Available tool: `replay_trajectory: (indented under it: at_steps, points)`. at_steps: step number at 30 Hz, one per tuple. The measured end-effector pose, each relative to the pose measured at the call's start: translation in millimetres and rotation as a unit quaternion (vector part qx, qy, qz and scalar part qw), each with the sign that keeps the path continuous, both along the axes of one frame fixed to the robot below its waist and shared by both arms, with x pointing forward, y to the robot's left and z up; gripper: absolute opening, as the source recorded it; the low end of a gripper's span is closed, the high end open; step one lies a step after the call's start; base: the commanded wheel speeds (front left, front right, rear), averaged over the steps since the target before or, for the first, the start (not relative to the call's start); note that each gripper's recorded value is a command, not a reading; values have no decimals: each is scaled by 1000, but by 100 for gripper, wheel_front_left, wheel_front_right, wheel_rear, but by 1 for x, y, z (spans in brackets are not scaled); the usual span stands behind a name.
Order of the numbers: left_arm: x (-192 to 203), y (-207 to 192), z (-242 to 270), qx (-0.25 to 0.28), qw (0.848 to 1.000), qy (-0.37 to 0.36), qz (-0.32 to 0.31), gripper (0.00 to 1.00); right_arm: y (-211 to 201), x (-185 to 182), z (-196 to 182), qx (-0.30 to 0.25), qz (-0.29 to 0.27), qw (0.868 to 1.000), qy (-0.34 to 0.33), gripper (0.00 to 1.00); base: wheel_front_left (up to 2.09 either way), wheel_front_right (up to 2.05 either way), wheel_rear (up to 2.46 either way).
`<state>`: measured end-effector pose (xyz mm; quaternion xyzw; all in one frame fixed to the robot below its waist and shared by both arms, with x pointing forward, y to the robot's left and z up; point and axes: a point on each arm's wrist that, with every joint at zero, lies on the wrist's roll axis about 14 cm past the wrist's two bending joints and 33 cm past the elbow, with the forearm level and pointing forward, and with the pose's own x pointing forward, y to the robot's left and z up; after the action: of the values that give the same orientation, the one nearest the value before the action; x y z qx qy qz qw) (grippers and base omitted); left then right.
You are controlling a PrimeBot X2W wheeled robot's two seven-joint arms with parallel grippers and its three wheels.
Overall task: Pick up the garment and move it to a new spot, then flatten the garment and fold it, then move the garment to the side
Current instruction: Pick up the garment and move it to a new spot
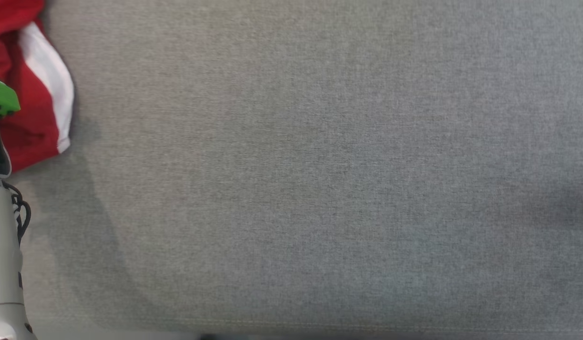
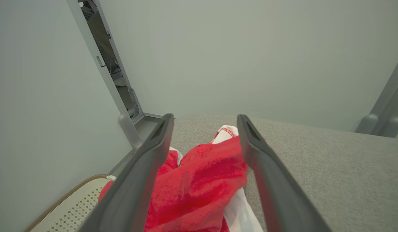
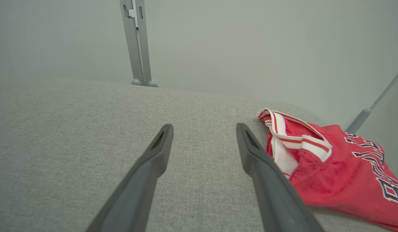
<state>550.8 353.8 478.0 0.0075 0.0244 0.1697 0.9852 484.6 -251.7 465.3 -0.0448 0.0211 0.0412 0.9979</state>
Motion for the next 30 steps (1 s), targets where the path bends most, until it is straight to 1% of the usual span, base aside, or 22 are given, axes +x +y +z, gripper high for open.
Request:
replay_trajectory:
  at_steps: [5, 7, 9, 13, 15, 16, 17, 19, 23, 30]
  points:
    - [2, -1, -66, -23, 995, 92, 2, 100, -12, -3, -14, -13, -14, 1000, 21, 100, 0, 0, 0]
    - [-3, -3, -90, -32, 991, 133, 1, 100, -16, -4, -17, -16, -18, 999, 27, 100, 0, 0, 0]
    - [-9, -8, -116, -53, 982, 182, -4, 100, -19, -6, -19, -19, -22, 999, 30, 100, 0, 0, 0]
    - [-10, -7, -126, -56, 977, 208, -2, 100, -21, -7, -19, -21, -24, 999, 33, 100, 0, 0, 0]
    - [-12, -7, -131, -62, 971, 231, -6, 100, -20, -7, -17, -20, -23, 999, 31, 100, 0, 0, 0]
    - [-13, -7, -132, -66, 969, 236, -6, 39, -19, -7, -17, -19, -23, 999, 31, 100, 0, 0, 0]
    - [-12, -7, -131, -66, 969, 237, -7, 0, -18, -7, -17, -18, -22, 999, 31, 100, 0, 0, 0]
    - [-16, -6, -132, -67, 968, 243, -10, 0, -14, -8, -15, -14, -18, 999, 29, 100, 0, 0, 0]
    - [-16, -3, -123, -61, 971, 230, -11, 0, -12, -11, -13, -7, -19, 999, 28, 100, 0, 0, 0]
    - [4, -4, -77, -35, 986, 159, -30, 0, -4, -18, -3, 16, -20, 1000, 12, 100, 0, 0, 0]
